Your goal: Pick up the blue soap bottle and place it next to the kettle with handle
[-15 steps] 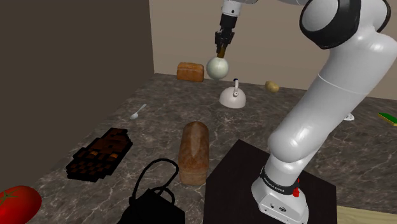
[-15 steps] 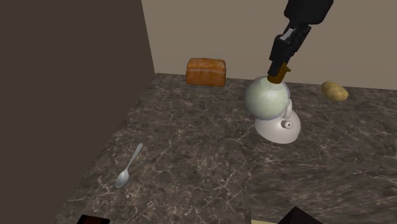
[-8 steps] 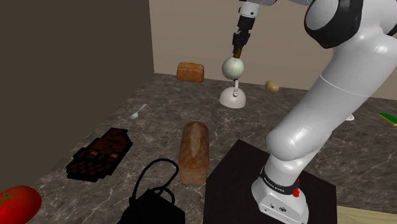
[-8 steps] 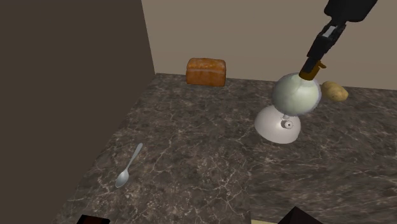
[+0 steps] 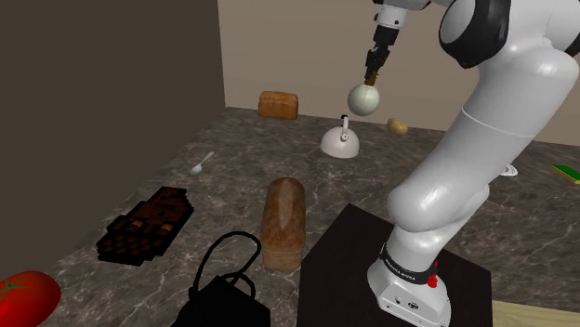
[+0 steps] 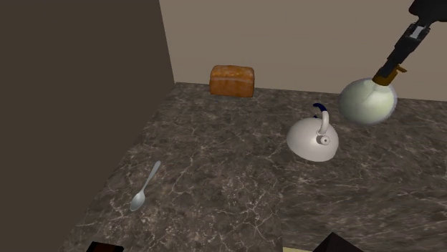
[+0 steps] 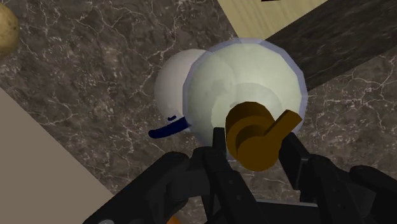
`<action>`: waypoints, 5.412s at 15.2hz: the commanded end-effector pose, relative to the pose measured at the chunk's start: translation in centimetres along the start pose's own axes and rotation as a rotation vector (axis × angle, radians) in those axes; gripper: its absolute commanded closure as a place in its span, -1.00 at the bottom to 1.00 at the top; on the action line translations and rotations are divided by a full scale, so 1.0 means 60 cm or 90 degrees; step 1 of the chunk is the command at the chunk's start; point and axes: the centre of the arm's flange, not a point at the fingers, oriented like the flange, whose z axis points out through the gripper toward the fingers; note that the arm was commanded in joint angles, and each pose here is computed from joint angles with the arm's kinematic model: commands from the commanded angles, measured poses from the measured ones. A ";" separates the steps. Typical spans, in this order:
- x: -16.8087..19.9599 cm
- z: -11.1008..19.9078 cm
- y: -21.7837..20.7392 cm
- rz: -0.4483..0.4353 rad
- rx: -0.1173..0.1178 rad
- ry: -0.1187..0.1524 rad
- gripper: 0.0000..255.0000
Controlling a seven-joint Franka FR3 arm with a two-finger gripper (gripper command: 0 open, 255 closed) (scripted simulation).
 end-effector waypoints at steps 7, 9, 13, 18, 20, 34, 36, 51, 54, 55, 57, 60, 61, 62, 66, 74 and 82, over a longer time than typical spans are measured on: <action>-0.094 -0.015 0.150 -0.001 -0.001 0.000 1.00; -0.119 -0.018 0.186 -0.001 -0.001 0.000 1.00; -0.161 -0.023 0.250 -0.001 -0.001 0.000 1.00; -0.166 0.021 0.250 -0.001 -0.001 0.000 1.00; -0.169 0.038 0.250 -0.001 -0.001 0.000 1.00; -0.184 0.160 0.250 -0.001 -0.001 0.000 1.00; -0.186 0.178 0.250 -0.001 -0.001 0.000 1.00; -0.202 0.309 0.250 -0.001 -0.001 0.000 1.00; -0.206 0.335 0.250 -0.001 -0.001 0.000 1.00; -0.207 0.344 0.250 -0.001 -0.001 0.000 1.00; -0.209 0.361 0.249 -0.001 -0.001 0.000 1.00; -0.210 0.373 0.249 -0.001 -0.001 0.000 1.00; -0.210 0.373 0.249 -0.001 -0.001 0.000 1.00; -0.210 0.373 0.249 -0.001 -0.001 0.000 1.00; -0.210 0.373 0.249 -0.001 -0.001 0.000 1.00; -0.210 0.329 0.249 -0.001 -0.001 0.000 -1.00; -0.210 0.290 0.249 -0.001 -0.001 0.000 -1.00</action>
